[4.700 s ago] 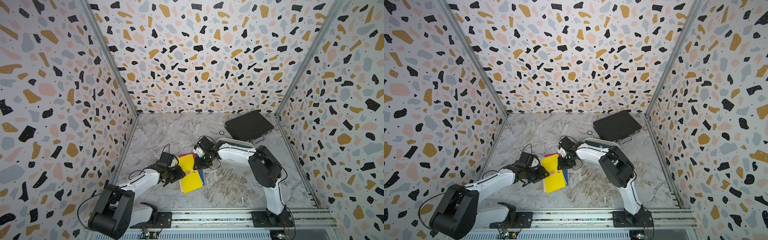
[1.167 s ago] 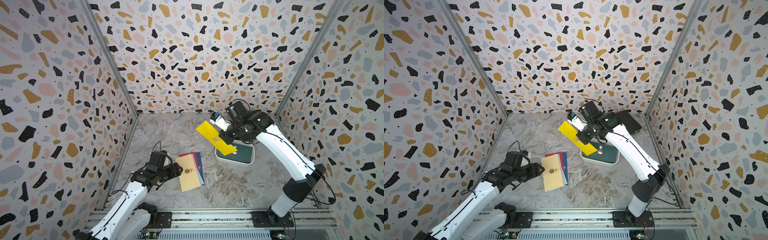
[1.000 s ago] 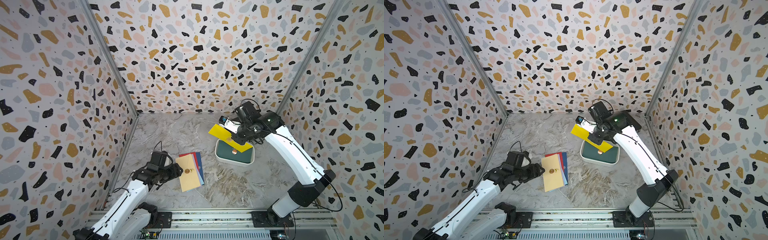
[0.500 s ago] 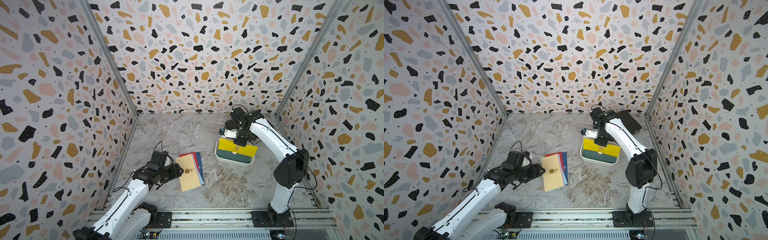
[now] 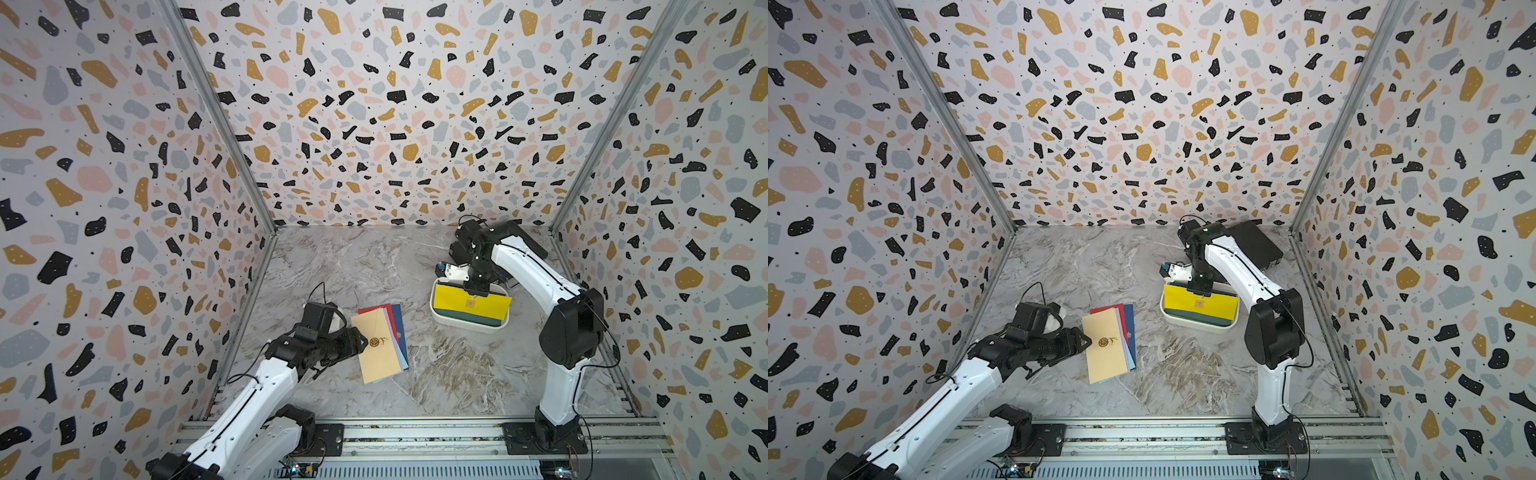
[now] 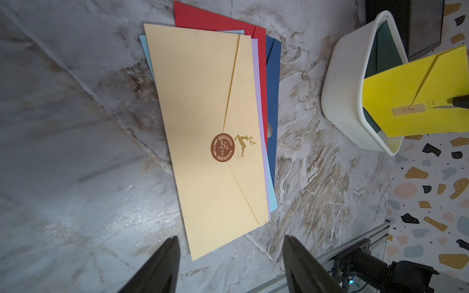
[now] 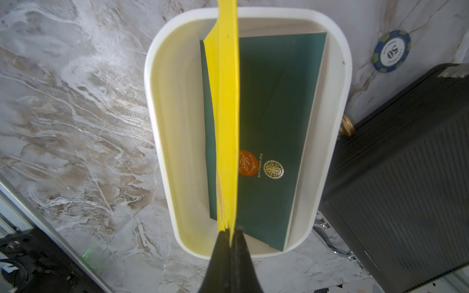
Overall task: Put the sealed envelopes into the storage box
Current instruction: Place the envelope in the storage box, then pick up the envelope from the center of the board.
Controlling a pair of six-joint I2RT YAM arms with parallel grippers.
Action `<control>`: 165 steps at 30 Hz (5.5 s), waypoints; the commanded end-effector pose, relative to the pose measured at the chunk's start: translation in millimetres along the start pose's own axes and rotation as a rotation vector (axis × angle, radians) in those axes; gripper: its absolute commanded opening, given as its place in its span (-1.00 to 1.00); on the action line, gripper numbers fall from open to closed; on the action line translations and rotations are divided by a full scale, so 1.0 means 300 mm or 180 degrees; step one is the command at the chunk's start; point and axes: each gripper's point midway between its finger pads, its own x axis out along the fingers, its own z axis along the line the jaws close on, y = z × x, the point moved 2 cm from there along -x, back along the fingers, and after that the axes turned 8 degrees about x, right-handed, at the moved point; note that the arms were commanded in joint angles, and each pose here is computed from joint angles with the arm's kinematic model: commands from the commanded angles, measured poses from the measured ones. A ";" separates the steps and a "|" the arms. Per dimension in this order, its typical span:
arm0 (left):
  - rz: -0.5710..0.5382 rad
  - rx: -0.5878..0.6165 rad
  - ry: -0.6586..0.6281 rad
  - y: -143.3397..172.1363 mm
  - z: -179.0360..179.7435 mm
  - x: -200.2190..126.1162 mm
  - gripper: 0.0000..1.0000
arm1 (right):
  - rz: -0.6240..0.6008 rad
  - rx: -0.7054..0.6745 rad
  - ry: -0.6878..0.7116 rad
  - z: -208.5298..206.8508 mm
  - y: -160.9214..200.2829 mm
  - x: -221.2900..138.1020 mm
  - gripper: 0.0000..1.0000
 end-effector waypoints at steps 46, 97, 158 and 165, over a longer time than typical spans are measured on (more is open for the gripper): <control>0.0392 -0.0127 -0.0437 0.018 0.167 0.281 -0.08 | -0.1255 0.2894 -0.1465 0.487 -0.635 0.194 -0.44; 0.0511 -0.0135 -0.0391 0.036 0.167 0.297 -0.14 | -0.0688 0.3044 -0.1506 0.528 -0.598 0.442 -0.35; 0.0473 -0.0098 -0.0314 0.035 0.148 0.277 -0.20 | -0.1151 0.2974 -0.2429 0.634 -0.682 0.221 -0.68; 0.0366 -0.0049 -0.0347 0.019 0.127 0.213 0.18 | -0.1154 0.2307 -0.1980 0.604 -0.648 0.084 -1.00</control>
